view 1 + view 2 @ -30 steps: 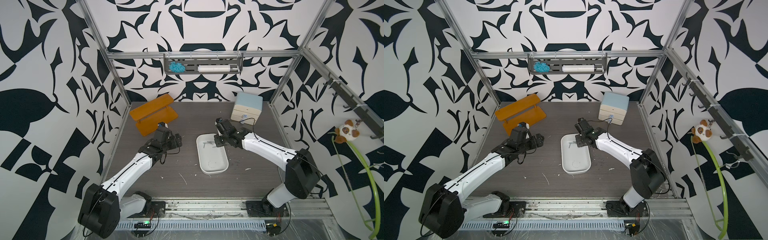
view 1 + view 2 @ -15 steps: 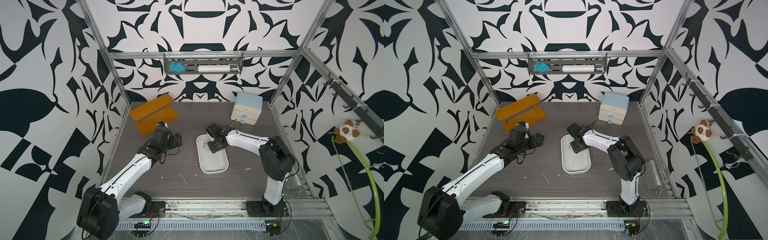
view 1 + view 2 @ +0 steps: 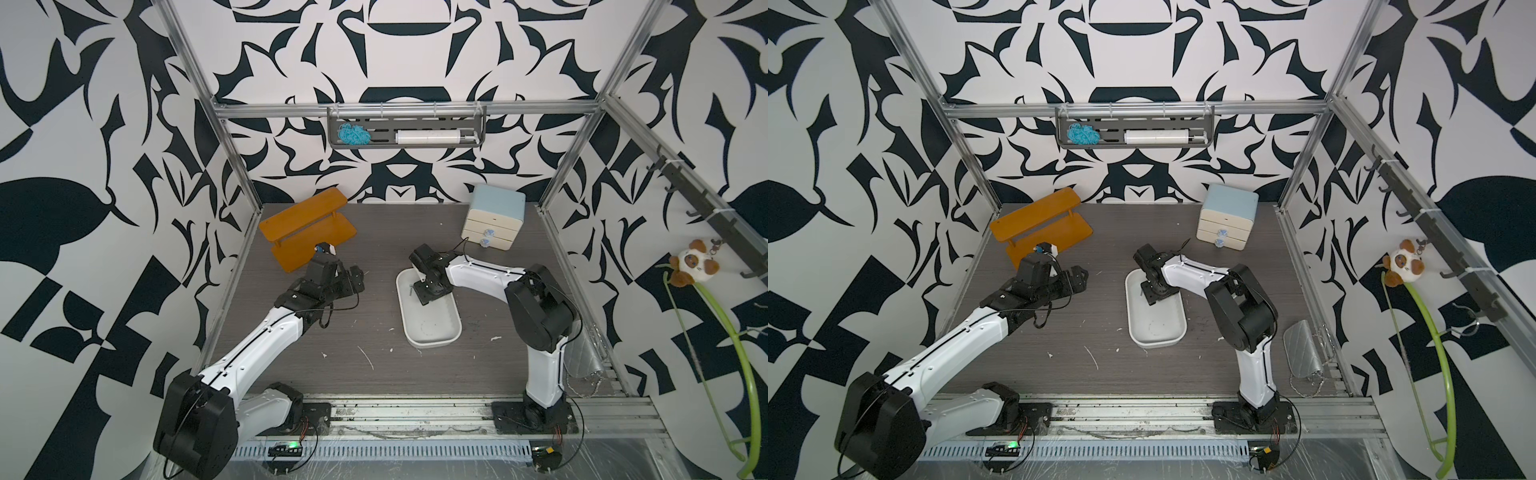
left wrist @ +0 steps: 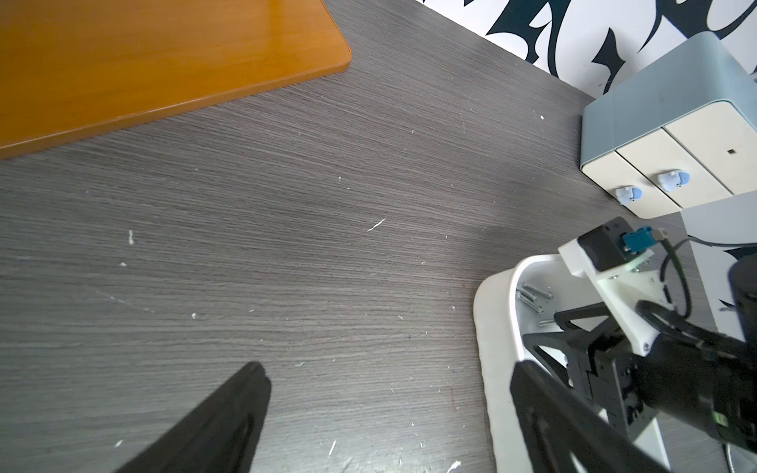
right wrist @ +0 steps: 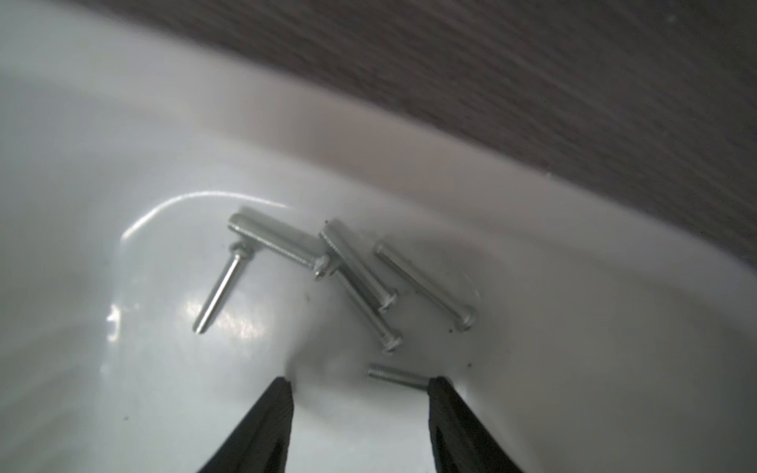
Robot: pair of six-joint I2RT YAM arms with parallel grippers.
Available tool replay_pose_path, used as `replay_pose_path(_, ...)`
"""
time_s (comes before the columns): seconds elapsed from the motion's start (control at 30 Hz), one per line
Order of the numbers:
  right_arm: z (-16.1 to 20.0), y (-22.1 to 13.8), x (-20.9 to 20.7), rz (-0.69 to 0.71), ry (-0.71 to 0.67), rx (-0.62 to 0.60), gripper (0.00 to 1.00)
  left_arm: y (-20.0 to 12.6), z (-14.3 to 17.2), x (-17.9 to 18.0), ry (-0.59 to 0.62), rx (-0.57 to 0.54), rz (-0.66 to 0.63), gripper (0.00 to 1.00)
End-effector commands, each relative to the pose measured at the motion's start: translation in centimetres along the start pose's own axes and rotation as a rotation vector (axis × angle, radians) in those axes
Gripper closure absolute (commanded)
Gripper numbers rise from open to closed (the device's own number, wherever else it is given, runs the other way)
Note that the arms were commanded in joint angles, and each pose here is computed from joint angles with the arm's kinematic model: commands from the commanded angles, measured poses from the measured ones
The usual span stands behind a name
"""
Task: Take out the screws from the storage box
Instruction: Adjust the screw in the storage box.
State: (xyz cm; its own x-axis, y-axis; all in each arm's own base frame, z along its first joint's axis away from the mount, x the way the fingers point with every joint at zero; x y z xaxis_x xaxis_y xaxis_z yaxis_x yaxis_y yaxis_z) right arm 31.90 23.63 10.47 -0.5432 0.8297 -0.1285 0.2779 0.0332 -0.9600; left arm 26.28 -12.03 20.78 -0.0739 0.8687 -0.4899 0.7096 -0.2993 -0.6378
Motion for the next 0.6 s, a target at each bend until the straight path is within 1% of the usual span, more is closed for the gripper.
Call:
replay_pose_path(0.0, -0.6, -1.3, -0.2, -0.024, 0.075, -0.030, 0.41, 0.0, -0.2, -0.1, 0.015, -0.014, 0.004, 0.01)
replay_pose_path(0.13, -1.2, -2.0, 0.7, -0.008, 0.083, -0.061, 0.40, 0.1, -0.1, 0.0, 0.016, -0.011, 0.004, 0.01)
replay_pose_path(0.3, -1.1, -3.0, 0.2, 0.060, 0.159, -0.065, 0.39, 0.1, -0.1, -0.1, 0.017, -0.006, 0.009, 0.01)
replay_pose_path(0.4, -0.6, -3.3, 0.5, 0.067, 0.196, -0.082, 0.38, 0.1, -0.1, 0.0, 0.020, -0.011, 0.011, 0.01)
replay_pose_path(0.43, -0.4, -3.3, 0.6, 0.066, 0.190, -0.082, 0.39, 0.0, -0.1, 0.0, 0.021, -0.013, 0.012, 0.01)
replay_pose_path(0.57, -0.7, -4.0, 0.1, 0.113, 0.087, -0.073, 0.50, 0.0, 0.0, -0.1, 0.018, -0.010, 0.022, 0.01)
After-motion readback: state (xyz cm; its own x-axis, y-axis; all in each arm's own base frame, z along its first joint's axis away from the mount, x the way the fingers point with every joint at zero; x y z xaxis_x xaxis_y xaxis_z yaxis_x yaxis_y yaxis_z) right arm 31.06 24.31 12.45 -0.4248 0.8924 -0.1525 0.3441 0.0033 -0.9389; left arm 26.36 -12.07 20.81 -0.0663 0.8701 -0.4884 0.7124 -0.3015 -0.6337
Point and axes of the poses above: each gripper's point midway between its finger pads, its own y axis out along the fingers, its own x axis along the line the jaws close on, z = x × y, the point moved 8 cm from there along -y, back along the fingers, and after that the axes turned 8 degrees about -y, right-handed, at the moved point
